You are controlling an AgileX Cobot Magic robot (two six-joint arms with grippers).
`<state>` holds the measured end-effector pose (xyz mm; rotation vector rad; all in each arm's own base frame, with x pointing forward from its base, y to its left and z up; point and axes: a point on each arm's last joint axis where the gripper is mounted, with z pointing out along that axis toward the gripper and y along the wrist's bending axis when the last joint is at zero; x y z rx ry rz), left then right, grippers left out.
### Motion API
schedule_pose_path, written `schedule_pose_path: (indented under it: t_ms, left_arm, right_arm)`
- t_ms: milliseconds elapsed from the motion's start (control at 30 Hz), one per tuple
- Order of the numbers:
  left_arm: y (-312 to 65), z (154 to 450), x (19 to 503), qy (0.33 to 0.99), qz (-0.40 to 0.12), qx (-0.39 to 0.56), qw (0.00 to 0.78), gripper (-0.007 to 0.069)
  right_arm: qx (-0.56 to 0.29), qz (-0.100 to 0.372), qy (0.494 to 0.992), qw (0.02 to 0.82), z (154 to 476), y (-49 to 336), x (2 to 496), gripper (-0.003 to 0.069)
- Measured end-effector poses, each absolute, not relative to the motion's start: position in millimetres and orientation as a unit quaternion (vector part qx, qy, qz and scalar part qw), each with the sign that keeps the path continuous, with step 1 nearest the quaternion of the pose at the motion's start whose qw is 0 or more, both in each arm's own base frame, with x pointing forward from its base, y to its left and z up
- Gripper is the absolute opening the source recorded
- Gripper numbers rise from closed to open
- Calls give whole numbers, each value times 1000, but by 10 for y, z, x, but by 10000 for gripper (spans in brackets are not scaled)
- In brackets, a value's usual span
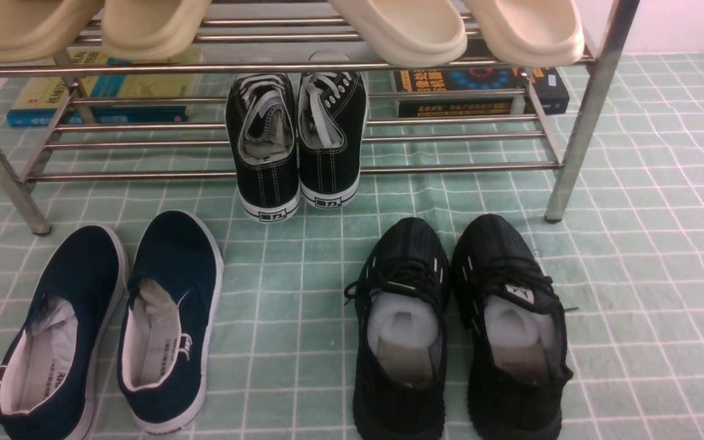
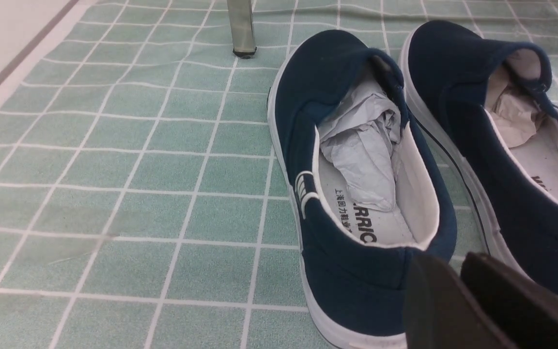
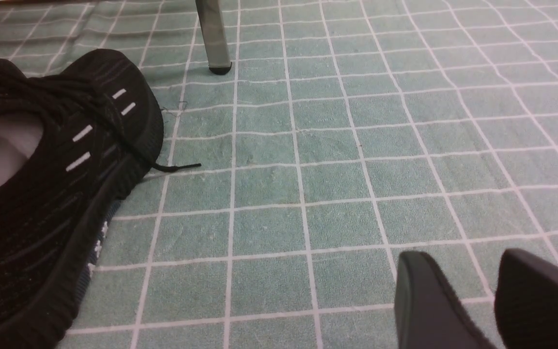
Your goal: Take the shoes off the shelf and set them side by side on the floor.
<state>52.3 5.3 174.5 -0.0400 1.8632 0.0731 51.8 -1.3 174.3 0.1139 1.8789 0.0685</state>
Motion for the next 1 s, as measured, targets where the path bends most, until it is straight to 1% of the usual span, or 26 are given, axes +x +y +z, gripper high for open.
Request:
schedule_pose_path:
  t_ms: [1000]
  left_arm:
    - [53, 1745, 523, 802, 32, -17, 596, 143]
  right_arm:
    - [49, 29, 807, 588, 1743, -13, 518, 239]
